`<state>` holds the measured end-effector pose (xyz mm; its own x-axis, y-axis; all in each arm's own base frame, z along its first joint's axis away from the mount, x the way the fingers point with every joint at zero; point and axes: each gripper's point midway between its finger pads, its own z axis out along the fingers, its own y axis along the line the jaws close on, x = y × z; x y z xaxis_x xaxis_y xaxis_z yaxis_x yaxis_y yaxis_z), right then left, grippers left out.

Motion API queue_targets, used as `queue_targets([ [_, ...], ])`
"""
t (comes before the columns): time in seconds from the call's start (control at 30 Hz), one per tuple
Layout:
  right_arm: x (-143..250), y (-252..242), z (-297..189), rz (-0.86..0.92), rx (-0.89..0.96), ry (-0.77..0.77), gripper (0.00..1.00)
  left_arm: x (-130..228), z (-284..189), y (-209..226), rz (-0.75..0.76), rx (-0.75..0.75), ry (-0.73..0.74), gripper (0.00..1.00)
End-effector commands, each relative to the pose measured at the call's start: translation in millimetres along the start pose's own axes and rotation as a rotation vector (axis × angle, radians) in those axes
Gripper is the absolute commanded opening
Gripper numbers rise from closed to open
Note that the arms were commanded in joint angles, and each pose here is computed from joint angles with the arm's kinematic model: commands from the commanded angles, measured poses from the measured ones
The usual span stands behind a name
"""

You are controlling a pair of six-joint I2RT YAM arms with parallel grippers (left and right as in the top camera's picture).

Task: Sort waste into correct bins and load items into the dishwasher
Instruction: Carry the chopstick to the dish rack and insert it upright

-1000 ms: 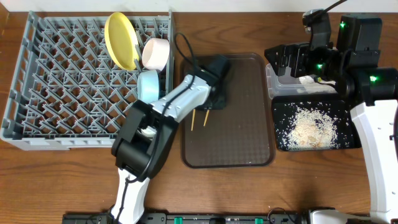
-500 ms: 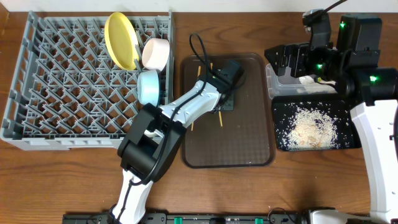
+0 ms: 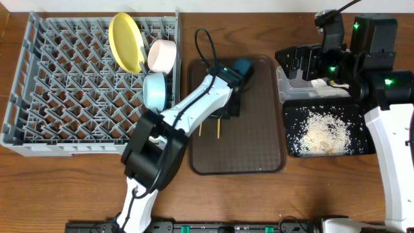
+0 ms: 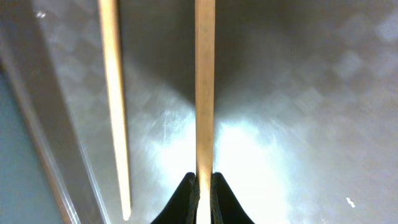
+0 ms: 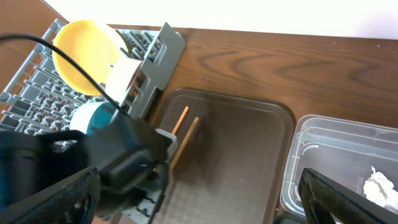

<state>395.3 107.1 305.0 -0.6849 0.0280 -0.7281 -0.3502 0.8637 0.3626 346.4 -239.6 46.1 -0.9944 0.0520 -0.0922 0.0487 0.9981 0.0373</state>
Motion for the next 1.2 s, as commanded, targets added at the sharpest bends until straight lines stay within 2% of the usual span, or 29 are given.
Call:
queue_targets([
  [0.0, -4.0, -0.7, -2.2, 0.000, 0.002, -0.011, 0.99, -13.6, -59.4, -3.1, 0.025, 0.083, -0.103, 0.07],
  [0.17, -4.0, -0.7, -2.2, 0.000, 0.002, -0.011, 0.99, -17.9, -122.0, 32.3, 0.014, 0.114, -0.205, 0.07],
  [0.33, -4.0, -0.7, -2.2, 0.000, 0.002, -0.011, 0.99, -11.4, -172.8, 129.9, -0.122, -0.071, -0.294, 0.07],
  [0.4, -4.0, -0.7, -2.2, 0.000, 0.002, -0.011, 0.99, -6.2, -183.4, 169.9, -0.112, -0.154, -0.293, 0.07],
  [0.53, -4.0, -0.7, -2.2, 0.000, 0.002, -0.011, 0.99, -3.2, -173.6, 212.5, -0.087, -0.209, -0.232, 0.08],
  [0.87, -4.0, -0.7, -2.2, 0.000, 0.002, -0.011, 0.99, -1.0, -110.3, 274.2, -0.099, -0.266, -0.121, 0.08],
  [1.17, -4.0, -0.7, -2.2, 0.000, 0.002, -0.011, 0.99, -1.3, -78.7, 280.3, -0.114, -0.264, -0.059, 0.08],
])
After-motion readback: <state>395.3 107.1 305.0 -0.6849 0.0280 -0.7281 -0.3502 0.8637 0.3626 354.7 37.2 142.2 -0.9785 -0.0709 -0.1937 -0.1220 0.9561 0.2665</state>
